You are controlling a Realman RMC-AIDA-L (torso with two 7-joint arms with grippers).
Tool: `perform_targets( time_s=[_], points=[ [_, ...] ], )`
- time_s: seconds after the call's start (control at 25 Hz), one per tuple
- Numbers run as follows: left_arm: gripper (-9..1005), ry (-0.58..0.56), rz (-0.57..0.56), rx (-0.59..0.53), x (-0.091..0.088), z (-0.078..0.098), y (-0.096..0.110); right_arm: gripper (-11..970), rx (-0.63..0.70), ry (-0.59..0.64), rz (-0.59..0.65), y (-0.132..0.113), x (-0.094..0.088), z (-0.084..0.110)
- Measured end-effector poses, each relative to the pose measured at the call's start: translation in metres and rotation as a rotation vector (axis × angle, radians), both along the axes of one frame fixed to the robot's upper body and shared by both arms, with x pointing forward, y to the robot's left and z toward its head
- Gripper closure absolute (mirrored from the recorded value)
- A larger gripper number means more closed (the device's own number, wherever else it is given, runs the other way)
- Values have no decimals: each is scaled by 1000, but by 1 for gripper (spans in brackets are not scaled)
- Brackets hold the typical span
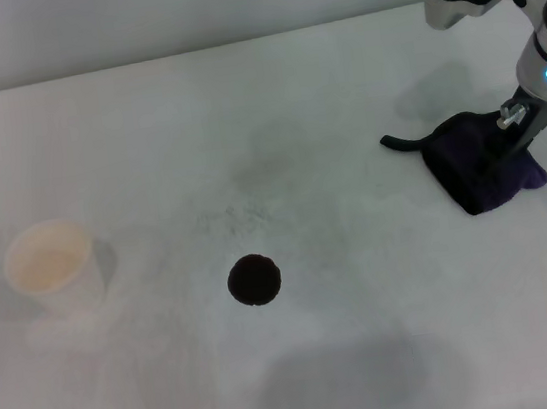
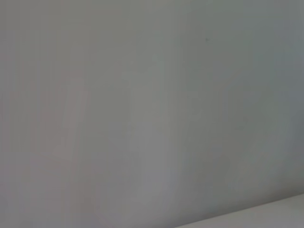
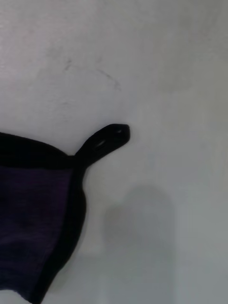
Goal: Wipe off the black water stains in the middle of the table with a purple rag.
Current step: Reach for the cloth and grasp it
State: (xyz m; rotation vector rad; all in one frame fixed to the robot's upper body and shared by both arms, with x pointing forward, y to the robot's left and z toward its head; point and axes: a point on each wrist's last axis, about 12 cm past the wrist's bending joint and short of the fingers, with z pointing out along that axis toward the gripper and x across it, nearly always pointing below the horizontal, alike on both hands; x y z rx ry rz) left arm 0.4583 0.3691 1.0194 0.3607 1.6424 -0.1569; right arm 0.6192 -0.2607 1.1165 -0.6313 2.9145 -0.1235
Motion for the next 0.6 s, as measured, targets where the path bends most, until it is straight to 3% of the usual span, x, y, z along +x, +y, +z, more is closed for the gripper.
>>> perform_targets(
  time_s=[0.16,0.36,0.6],
  points=[
    [110,-2,0,5,0,-1,-1,200,-4,11,0,0,0,-4],
    [111,1,-1,3,-1,-1,-1,412,-28,15,5,1,2,-8],
    [111,4,1,7,0,-1,0,545,-54,18,8,3,5,-12]
  ],
)
